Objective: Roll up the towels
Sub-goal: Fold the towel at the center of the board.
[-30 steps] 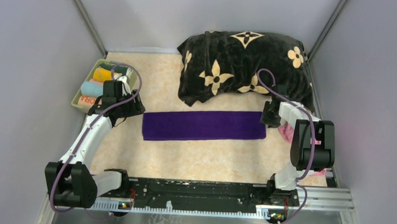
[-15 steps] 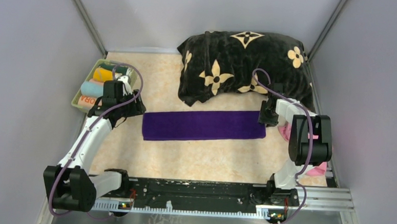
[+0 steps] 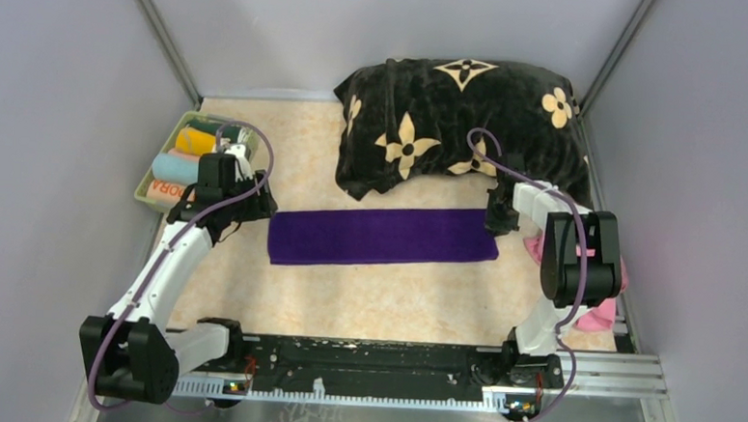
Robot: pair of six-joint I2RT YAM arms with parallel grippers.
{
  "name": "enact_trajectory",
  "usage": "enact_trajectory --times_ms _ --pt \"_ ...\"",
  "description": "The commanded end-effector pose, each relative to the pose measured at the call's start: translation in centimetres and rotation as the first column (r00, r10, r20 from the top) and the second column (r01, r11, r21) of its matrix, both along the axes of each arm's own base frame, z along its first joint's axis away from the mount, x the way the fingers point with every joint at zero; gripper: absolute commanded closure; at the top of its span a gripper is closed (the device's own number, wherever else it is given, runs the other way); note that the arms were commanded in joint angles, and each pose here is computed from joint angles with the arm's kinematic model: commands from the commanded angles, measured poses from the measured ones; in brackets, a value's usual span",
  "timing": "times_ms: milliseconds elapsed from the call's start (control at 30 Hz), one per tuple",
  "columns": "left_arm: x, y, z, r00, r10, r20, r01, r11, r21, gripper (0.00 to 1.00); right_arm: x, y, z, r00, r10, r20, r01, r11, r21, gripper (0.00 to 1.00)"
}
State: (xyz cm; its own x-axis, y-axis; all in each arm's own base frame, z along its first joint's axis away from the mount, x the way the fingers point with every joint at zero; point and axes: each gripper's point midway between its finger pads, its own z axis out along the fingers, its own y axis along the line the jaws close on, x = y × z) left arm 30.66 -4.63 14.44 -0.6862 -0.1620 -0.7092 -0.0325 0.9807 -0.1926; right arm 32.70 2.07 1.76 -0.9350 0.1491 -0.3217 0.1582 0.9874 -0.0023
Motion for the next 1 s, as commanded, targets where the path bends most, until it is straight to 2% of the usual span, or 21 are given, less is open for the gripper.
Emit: enact_trajectory --times_ms 0,133,333,433,500,633,767,967 --pt "-0.3 -0.4 -0.1 1.000 -0.024 0.010 0.024 1.000 0.013 0.33 -2.5 -3.1 -0.3 0.996 -0.063 -0.062 0.051 0.981 -0.185 1.00" --pt "-0.3 -1.2 -0.1 0.999 -0.051 0.004 0.051 0.999 -0.008 0.33 -0.8 -6.6 3.4 0.985 -0.165 0.047 0.172 0.939 -0.299 1.00" --pt "-0.6 -2.7 -0.1 0.995 -0.098 -0.017 0.097 0.994 -0.054 0.32 1.1 -12.6 9.8 0.916 -0.319 0.246 0.391 0.846 -0.361 1.00" --pt "-1.0 -3.6 -0.6 0.992 -0.120 -0.039 0.116 0.988 -0.103 0.32 1.9 -13.7 11.5 0.900 -0.325 0.290 0.421 0.820 -0.388 1.00" --pt "-1.4 -4.3 -1.0 0.989 -0.135 -0.059 0.126 0.982 -0.143 0.32 2.4 -13.2 11.9 0.904 -0.309 0.296 0.406 0.839 -0.363 1.00" --pt "-1.9 -5.8 -1.7 0.983 -0.160 -0.085 0.138 0.964 -0.227 0.32 3.1 -9.1 11.8 0.934 -0.225 0.278 0.291 0.929 -0.228 1.00" --pt "-2.3 -7.3 -2.6 0.975 -0.190 -0.115 0.146 0.940 -0.308 0.32 2.6 -2.0 11.3 0.970 -0.068 0.232 0.089 0.993 -0.083 1.00" --pt "-2.5 -9.5 -3.7 0.964 -0.224 -0.142 0.150 0.901 -0.407 0.33 0.8 8.2 11.5 0.967 0.118 0.228 -0.137 0.988 0.067 1.00"
